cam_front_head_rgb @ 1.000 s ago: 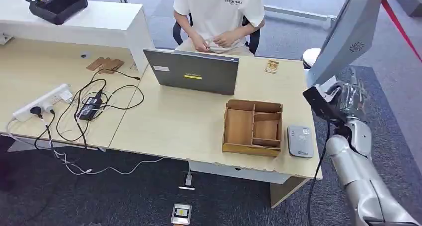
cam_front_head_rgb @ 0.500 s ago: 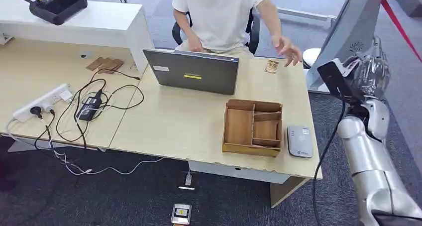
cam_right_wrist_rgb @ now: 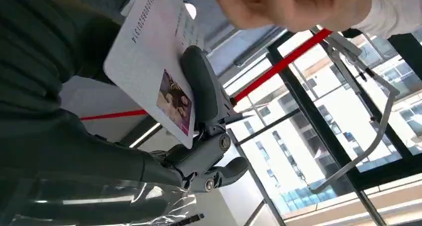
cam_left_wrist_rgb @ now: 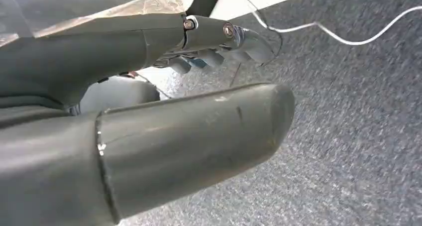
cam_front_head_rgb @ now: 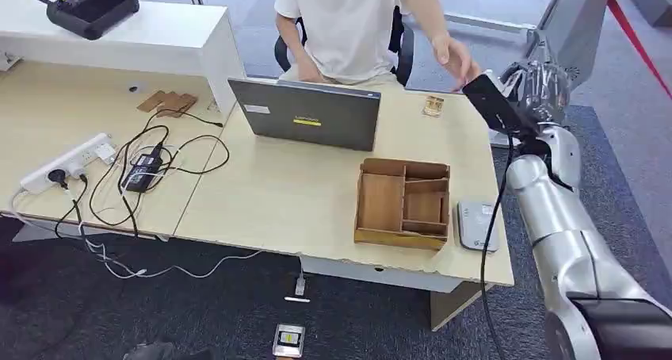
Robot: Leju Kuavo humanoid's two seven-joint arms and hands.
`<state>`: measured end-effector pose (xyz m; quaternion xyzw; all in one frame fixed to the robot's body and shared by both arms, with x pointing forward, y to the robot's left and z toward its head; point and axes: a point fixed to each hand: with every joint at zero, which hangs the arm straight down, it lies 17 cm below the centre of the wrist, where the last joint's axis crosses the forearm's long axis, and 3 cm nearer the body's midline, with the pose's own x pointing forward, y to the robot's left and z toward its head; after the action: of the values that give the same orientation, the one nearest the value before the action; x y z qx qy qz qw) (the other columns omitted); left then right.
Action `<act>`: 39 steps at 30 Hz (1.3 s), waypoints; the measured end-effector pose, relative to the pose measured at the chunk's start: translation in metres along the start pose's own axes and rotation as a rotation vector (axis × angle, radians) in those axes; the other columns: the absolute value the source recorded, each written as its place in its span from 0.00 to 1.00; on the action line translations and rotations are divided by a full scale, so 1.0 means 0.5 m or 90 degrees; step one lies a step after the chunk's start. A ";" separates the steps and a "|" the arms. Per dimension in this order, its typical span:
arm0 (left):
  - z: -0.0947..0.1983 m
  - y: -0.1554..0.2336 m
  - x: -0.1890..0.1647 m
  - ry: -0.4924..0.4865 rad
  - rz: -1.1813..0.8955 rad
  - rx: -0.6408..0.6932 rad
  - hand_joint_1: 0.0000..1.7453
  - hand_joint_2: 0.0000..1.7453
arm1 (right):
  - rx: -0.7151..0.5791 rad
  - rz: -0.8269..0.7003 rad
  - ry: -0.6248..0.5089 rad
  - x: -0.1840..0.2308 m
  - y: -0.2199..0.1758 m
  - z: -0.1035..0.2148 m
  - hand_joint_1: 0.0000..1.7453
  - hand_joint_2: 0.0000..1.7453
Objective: Pass the card to the sensor for recognition and then transmit it.
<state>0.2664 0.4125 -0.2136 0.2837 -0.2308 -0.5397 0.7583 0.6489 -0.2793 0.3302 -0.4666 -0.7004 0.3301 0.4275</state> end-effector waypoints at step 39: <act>-0.015 0.036 0.052 -0.034 -0.036 -0.002 0.00 0.00 | 0.041 -0.026 0.060 -0.059 0.072 0.034 0.00 1.00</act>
<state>0.2919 0.3939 -0.2059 0.2747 -0.2422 -0.5685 0.7367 0.6529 -0.2957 0.2837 -0.4532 -0.6782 0.3213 0.4811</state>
